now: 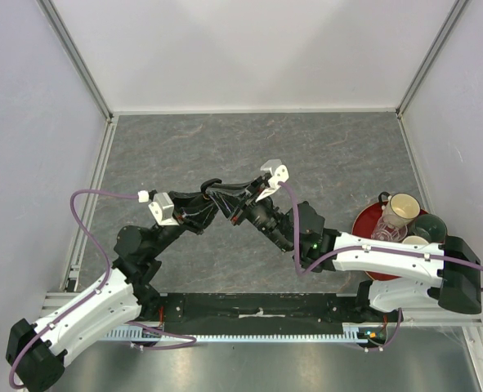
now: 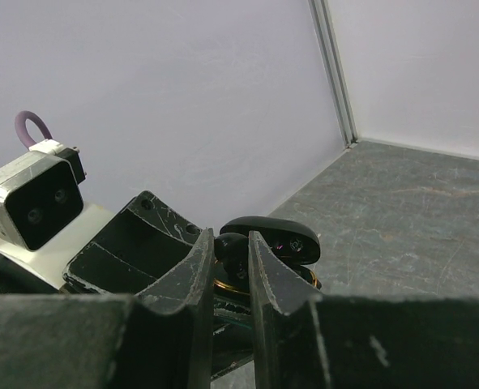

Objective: Insert the wireless bluetooth earbuds into the charging case
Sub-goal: Place the earbud in the charging case.

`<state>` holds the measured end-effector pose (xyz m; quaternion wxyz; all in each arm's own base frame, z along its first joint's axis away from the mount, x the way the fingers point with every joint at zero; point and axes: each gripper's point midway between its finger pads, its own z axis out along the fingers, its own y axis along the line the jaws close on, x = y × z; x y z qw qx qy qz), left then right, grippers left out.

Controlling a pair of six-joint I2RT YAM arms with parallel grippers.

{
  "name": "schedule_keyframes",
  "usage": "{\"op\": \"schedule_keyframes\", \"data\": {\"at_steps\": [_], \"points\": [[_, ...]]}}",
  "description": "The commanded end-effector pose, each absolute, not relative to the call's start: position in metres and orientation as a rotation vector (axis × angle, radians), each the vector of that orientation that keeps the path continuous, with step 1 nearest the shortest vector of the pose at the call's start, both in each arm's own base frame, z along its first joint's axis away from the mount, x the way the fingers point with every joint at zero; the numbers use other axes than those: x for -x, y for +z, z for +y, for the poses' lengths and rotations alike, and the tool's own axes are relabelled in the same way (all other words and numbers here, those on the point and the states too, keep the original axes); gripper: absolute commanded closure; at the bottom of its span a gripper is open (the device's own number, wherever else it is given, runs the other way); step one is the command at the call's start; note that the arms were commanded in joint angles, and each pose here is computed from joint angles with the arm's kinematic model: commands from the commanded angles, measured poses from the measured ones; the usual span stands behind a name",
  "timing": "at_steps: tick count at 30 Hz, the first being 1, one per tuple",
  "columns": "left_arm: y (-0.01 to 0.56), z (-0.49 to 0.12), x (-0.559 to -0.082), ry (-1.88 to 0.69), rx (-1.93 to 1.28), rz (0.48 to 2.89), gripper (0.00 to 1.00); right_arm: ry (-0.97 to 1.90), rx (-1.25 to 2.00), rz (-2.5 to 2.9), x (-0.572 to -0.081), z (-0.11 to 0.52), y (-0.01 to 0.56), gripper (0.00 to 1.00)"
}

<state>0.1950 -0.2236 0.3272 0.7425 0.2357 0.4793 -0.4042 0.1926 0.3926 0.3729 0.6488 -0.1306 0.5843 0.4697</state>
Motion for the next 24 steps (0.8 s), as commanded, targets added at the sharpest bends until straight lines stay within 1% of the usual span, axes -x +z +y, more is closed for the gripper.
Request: {"op": "schedule_keyframes", "data": {"at_steps": [1, 21, 23, 24], "points": [[0.366, -0.208, -0.188, -0.847, -0.463, 0.909, 0.98, 0.999, 0.304, 1.368, -0.198, 0.387, 0.369, 1.0], [0.367, -0.209, -0.189, -0.845, -0.467, 0.908, 0.98, 0.916, 0.353, 1.453, -0.2, 0.387, 0.354, 1.0], [0.368, -0.209, -0.189, -0.846, -0.468, 0.905, 0.98, 0.902, 0.362, 1.465, -0.2, 0.387, 0.35, 0.99], [0.368, -0.21, -0.189, -0.847, -0.469, 0.906, 0.98, 0.901, 0.361, 1.466, -0.2, 0.386, 0.35, 0.98]]}}
